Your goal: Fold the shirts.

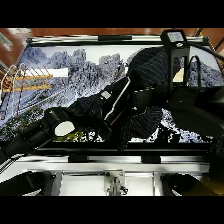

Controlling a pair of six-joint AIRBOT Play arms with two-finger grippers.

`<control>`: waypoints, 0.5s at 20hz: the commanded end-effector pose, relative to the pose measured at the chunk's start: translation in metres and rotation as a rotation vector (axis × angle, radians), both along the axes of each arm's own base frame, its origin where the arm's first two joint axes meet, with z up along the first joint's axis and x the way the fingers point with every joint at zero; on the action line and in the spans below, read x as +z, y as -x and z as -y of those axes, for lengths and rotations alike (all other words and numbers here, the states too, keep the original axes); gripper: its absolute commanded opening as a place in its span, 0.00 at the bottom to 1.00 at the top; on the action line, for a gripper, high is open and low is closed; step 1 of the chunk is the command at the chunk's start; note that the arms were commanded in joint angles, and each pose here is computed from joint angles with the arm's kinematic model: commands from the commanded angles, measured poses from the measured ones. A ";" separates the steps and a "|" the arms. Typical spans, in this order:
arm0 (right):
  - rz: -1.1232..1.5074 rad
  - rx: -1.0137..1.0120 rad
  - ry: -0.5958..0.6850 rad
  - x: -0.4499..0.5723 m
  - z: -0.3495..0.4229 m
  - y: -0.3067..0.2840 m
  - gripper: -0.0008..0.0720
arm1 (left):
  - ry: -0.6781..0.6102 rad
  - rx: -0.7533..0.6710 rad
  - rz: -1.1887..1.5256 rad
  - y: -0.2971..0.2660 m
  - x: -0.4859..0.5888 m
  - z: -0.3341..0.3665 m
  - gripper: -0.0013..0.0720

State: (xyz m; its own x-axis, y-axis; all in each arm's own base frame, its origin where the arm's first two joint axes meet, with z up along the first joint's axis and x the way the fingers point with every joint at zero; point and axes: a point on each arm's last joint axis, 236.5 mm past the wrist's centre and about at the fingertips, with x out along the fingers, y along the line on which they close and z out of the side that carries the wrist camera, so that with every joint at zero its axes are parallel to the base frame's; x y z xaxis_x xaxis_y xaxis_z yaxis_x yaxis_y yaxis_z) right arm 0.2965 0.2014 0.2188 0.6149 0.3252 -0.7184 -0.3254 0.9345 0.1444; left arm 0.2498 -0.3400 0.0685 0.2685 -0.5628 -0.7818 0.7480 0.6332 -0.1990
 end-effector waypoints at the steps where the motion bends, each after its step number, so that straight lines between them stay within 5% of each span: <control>1: -0.075 -0.041 0.005 -0.016 0.000 0.002 0.22 | 0.018 0.018 0.020 -0.010 0.004 -0.001 0.10; 2: -0.081 -0.043 0.016 -0.020 0.000 0.000 0.51 | 0.016 0.005 0.024 -0.008 0.004 0.000 0.10; 3: -0.071 -0.046 0.032 -0.020 0.003 -0.003 0.70 | 0.012 -0.010 0.030 -0.006 0.003 0.002 0.10; 10: 0.202 -0.389 -0.067 0.088 0.134 -0.032 0.70 | -0.013 -0.040 0.052 -0.005 0.004 -0.003 0.10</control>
